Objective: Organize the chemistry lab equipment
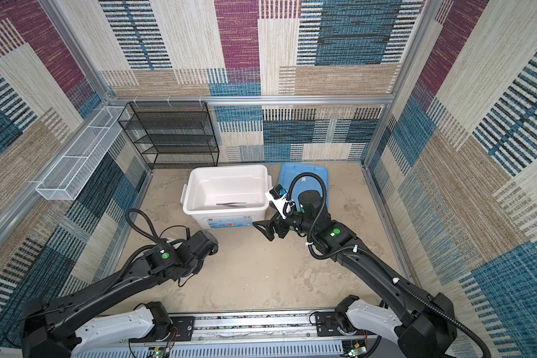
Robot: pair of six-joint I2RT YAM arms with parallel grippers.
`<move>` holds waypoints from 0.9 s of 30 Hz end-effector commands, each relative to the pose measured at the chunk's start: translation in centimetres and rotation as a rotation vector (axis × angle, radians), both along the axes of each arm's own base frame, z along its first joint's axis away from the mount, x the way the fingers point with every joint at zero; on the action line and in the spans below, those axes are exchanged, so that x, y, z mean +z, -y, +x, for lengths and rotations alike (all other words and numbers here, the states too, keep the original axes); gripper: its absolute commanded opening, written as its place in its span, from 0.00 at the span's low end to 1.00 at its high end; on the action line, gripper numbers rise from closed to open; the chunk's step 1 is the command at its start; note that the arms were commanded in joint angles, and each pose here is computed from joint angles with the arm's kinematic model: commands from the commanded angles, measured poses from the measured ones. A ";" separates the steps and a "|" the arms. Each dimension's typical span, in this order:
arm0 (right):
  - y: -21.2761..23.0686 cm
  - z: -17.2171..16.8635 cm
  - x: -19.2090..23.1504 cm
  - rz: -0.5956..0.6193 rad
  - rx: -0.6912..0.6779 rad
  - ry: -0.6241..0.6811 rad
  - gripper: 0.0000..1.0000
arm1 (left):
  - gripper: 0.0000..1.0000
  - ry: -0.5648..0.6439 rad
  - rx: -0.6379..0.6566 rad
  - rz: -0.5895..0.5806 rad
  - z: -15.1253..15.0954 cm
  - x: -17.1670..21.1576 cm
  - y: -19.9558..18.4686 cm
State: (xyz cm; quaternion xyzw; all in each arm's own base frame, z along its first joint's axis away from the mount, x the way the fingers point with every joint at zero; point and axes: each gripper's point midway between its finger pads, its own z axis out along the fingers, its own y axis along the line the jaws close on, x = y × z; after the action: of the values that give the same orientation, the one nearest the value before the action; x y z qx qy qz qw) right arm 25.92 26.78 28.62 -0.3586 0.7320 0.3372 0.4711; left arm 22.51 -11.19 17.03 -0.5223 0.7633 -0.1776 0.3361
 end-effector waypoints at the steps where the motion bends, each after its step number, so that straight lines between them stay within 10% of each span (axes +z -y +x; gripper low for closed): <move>1: -1.0 -0.2 2.6 0.076 0.052 0.052 1.00 | 0.00 0.195 -0.101 0.298 1.5 5.5 -2.9; 14: -3.4 0.8 8.6 0.201 0.161 0.145 0.99 | 0.00 0.670 -0.754 0.549 3.7 20.7 6.6; 23: -0.8 5.2 8.8 0.226 0.095 0.088 1.00 | 0.00 0.619 -1.063 0.579 5.6 22.8 13.0; 27: 0.7 7.3 7.9 0.179 -0.002 0.066 1.00 | 0.00 0.502 -1.145 0.413 8.1 21.0 14.6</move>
State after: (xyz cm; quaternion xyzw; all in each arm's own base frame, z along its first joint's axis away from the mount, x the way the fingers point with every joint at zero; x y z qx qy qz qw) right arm 32.11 26.90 36.73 -0.3414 0.6685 0.4063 0.5211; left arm 30.78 -24.21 40.04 0.0640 0.8096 -0.2571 0.5238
